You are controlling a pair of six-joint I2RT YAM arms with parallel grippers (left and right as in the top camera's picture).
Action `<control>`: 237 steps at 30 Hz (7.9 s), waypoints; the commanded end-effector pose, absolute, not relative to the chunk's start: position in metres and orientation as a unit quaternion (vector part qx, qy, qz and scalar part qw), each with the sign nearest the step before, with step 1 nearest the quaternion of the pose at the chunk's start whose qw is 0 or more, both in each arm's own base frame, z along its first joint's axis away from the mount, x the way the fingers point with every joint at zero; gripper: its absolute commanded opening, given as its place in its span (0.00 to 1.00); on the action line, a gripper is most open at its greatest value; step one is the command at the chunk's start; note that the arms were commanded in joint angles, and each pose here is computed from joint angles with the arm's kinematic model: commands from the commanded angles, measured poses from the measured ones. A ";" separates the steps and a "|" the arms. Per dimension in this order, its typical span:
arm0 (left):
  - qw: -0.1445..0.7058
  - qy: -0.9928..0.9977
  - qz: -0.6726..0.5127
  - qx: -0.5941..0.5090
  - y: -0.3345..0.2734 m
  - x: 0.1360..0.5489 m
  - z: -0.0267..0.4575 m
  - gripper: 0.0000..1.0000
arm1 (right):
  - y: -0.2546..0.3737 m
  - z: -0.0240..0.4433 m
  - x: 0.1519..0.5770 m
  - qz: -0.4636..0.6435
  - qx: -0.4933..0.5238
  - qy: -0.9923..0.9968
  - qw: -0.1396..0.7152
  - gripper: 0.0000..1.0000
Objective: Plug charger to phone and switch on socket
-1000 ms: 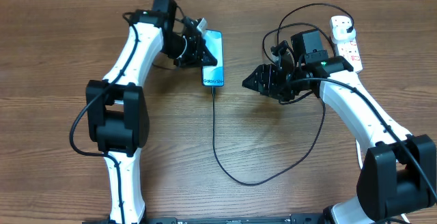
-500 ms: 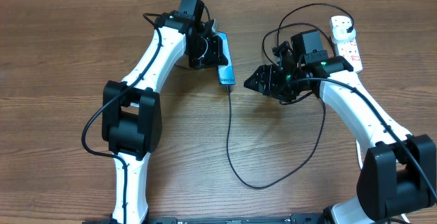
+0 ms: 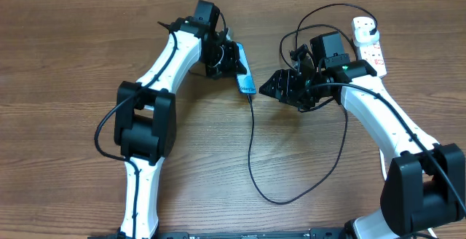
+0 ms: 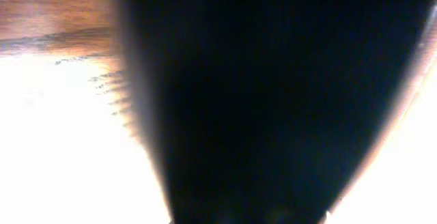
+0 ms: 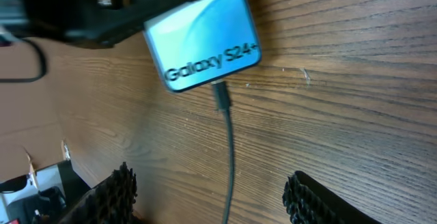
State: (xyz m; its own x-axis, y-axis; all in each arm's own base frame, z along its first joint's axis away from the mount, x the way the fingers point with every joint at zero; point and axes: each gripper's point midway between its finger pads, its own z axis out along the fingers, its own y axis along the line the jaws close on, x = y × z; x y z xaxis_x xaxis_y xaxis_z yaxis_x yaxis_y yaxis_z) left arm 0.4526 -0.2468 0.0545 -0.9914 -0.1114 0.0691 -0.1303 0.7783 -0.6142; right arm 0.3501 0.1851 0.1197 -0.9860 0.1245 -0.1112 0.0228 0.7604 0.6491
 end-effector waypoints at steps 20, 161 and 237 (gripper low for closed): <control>0.105 -0.893 0.430 0.080 -0.289 0.440 0.027 0.04 | 0.187 0.127 0.354 0.352 0.038 0.932 0.079 0.70; -0.234 -0.963 0.097 0.088 -0.085 0.405 0.269 1.00 | -0.183 0.087 0.514 -0.137 0.190 0.921 0.312 1.00; -0.227 -0.962 0.112 0.108 -0.089 0.405 0.267 1.00 | -0.120 0.114 0.518 0.201 0.313 0.901 0.225 1.00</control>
State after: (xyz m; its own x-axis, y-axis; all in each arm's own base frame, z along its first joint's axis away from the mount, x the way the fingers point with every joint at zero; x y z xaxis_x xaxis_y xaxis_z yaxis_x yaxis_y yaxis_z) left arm 0.4052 -0.0848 0.2645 -0.8757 -0.2526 -0.4114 -0.1582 0.9553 -0.2498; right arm 0.4983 -0.1390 0.0950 -0.6949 0.6712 -0.2579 0.5395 0.7238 0.4301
